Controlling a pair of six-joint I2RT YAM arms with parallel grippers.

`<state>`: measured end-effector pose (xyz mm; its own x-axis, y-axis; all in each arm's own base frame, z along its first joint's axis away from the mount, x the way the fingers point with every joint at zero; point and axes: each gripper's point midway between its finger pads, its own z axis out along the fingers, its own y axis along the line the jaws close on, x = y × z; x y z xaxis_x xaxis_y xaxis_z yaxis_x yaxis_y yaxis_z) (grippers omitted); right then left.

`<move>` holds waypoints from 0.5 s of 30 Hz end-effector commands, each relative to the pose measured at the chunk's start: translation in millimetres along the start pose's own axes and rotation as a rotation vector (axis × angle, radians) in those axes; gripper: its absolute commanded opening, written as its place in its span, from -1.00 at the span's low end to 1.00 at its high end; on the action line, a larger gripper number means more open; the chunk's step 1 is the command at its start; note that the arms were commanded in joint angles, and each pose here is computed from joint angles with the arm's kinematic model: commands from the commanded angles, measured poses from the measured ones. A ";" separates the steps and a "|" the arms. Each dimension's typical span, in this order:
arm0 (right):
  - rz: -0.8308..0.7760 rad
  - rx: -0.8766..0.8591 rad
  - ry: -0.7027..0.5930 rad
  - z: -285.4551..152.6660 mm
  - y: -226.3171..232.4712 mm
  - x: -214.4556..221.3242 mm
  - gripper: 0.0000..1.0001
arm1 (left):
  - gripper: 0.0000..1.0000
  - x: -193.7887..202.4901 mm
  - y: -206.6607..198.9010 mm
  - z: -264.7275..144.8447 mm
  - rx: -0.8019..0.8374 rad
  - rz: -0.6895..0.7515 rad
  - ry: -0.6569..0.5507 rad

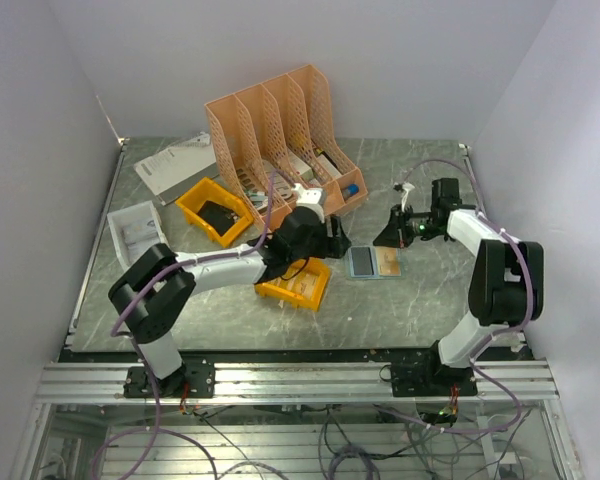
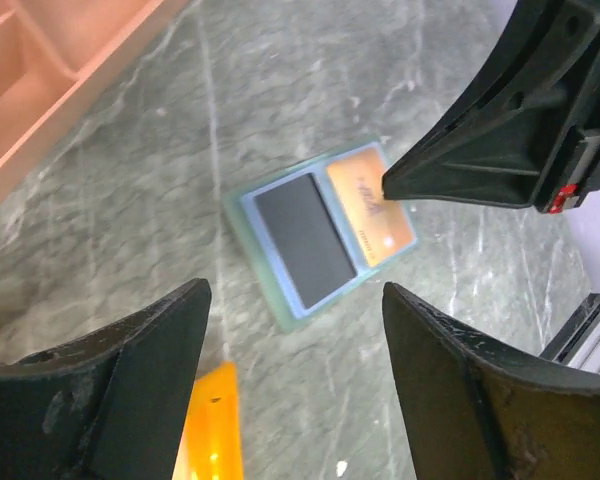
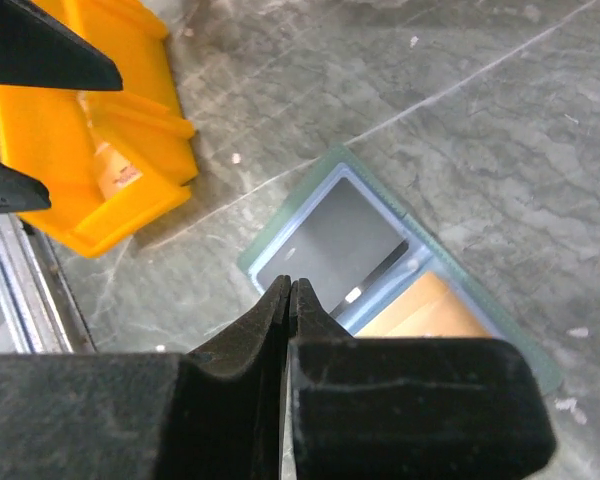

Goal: Put the credit cards into the card holder
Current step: Insert the credit card into the card holder.

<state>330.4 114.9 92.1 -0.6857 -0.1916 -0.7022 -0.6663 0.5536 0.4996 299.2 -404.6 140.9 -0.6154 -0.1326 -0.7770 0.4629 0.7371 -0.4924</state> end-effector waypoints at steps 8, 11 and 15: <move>-0.007 0.114 0.208 33.1 -25.8 27.1 -1.00 | -0.07 14.6 -8.9 17.7 0.121 -0.110 0.095; 0.003 0.139 0.230 35.6 -32.0 31.9 -1.00 | -0.17 23.4 -5.7 26.4 0.107 -0.119 0.125; 0.018 0.152 0.256 37.9 -37.1 39.3 -1.00 | -0.27 33.3 -0.3 36.1 0.088 -0.129 0.154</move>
<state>332.1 124.3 34.6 -0.7500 -0.3564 -0.5572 -0.6318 0.6353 0.4441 299.7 -421.2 99.6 -0.7431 -0.1155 -0.6591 0.4215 0.6841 -0.5952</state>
